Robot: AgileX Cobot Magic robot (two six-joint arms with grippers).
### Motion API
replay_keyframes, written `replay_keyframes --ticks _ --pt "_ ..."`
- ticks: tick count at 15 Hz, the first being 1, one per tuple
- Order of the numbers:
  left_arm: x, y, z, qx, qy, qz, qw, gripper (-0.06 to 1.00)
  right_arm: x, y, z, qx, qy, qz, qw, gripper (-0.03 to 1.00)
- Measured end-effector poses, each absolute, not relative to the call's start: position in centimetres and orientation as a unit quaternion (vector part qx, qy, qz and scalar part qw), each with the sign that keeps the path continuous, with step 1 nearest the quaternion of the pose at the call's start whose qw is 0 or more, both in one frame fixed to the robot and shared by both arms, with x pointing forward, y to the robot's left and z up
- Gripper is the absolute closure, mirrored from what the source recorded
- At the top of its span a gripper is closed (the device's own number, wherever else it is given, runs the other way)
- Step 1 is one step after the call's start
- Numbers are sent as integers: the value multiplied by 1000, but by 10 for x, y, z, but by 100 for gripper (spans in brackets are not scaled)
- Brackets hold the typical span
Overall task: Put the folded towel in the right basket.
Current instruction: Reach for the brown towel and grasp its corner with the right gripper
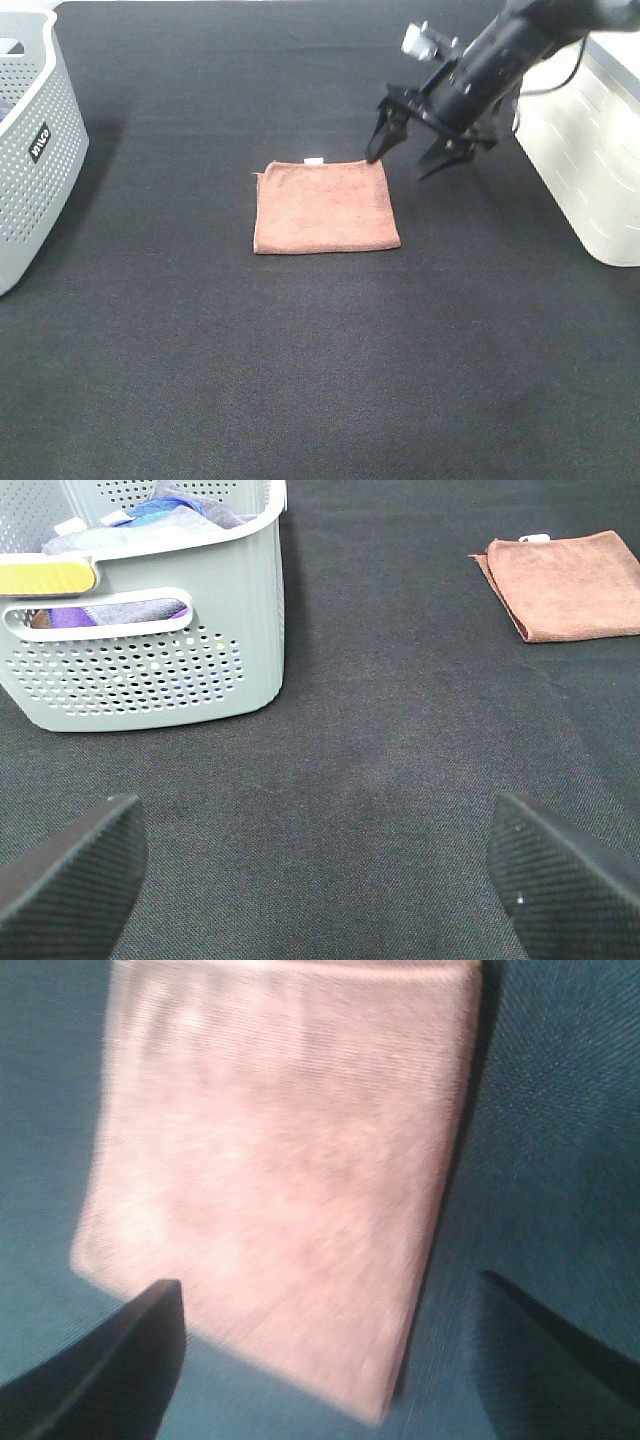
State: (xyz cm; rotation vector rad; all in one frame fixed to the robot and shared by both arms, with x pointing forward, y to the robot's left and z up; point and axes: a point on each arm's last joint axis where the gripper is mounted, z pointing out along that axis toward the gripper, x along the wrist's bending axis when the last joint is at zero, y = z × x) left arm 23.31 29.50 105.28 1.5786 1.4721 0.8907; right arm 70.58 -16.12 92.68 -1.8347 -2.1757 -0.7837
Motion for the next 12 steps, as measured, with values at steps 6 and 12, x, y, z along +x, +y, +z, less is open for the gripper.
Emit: replay_keyframes --ticks 6,12 --pt "233 295 1053 622 580 351 392 7 718 -159 880 -630 -728 -245 113 24" --pt "233 295 1053 622 580 351 392 7 720 -153 870 -635 -712 -267 135 53"
